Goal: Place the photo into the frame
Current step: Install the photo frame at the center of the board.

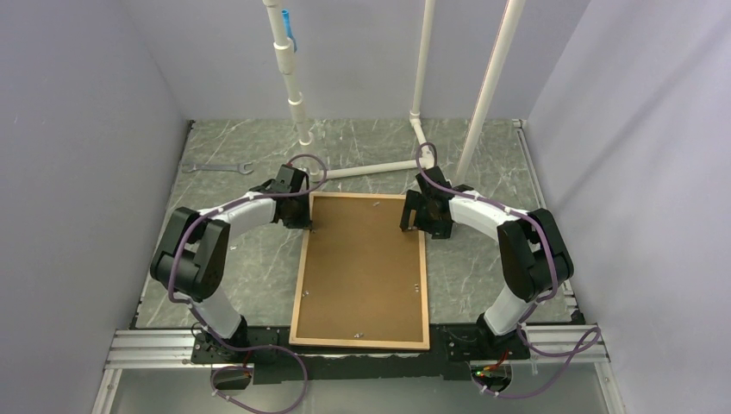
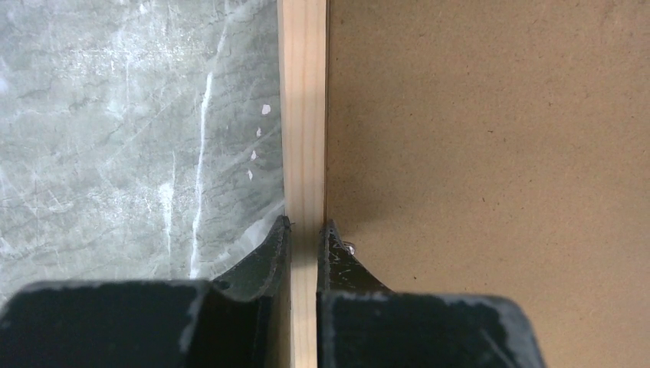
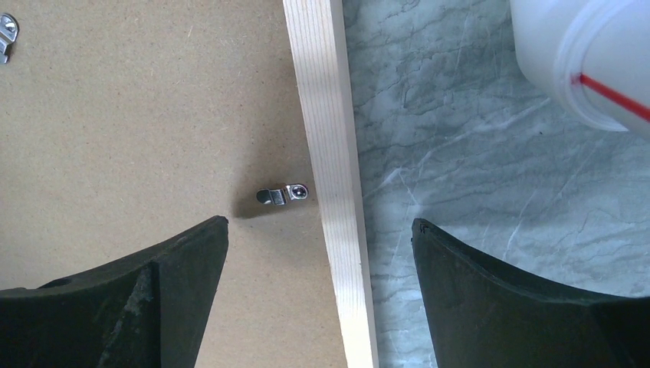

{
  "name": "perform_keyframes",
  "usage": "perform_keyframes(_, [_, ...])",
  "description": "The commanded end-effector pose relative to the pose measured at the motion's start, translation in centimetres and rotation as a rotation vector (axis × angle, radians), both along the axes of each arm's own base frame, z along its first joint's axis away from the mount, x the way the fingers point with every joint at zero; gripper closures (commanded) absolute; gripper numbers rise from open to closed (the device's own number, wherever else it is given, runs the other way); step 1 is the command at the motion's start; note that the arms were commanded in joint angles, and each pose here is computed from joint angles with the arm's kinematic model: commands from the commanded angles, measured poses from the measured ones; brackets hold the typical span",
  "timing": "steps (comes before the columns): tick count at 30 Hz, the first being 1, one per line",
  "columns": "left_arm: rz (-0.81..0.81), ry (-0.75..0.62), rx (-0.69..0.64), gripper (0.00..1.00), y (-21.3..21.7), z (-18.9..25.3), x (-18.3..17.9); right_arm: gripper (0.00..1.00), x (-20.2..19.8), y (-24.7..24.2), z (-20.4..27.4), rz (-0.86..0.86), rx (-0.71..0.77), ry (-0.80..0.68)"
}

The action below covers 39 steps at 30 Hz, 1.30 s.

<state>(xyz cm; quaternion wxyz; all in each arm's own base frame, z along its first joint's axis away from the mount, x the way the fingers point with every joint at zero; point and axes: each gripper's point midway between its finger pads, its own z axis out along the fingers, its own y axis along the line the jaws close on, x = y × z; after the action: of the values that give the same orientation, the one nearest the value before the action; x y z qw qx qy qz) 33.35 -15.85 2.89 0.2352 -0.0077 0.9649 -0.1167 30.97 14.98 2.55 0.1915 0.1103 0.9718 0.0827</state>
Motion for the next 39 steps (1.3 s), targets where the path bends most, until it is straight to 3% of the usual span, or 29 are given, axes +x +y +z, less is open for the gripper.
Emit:
perform_keyframes(1, [-0.005, -0.032, -0.041, 0.91, -0.4, 1.6, -0.7, 0.09, 1.0, -0.3, 1.1, -0.009, -0.019, -0.048])
perform_keyframes(3, [0.002, -0.052, -0.054, 0.85, -0.3, 2.8, -1.0, 0.1, 1.1, -0.5, 1.1, -0.008, -0.033, -0.05])
perform_keyframes(7, [0.007, -0.085, -0.075, 0.5, -0.1, 5.2, -1.6, 0.12, 1.5, -0.6, 1.0, -0.005, -0.05, -0.05])
perform_keyframes(10, [-0.003, -0.1, -0.099, 0.41, -0.2, 6.4, -2.0, 0.16, 1.7, -0.3, 0.8, 0.001, -0.04, -0.048])
perform_keyframes(17, [-0.01, -0.072, -0.145, 0.38, -0.6, 5.9, -3.5, 0.19, 2.3, 1.6, 0.9, 0.014, 0.031, -0.052])
perform_keyframes(22, [-0.004, -0.054, -0.199, 0.39, -1.0, 4.9, -4.8, 0.2, 3.2, 1.3, 0.3, -0.019, -0.003, -0.053])
perform_keyframes(30, [0.001, -0.006, -0.182, 0.42, -0.6, 2.8, -6.0, 0.35, 2.6, 0.4, -0.7, -0.026, -0.062, -0.034])
perform_keyframes(39, [0.012, 0.02, -0.161, 0.43, -0.1, 1.7, -6.7, 0.41, 0.2, 0.2, -0.9, 0.002, -0.11, -0.012])
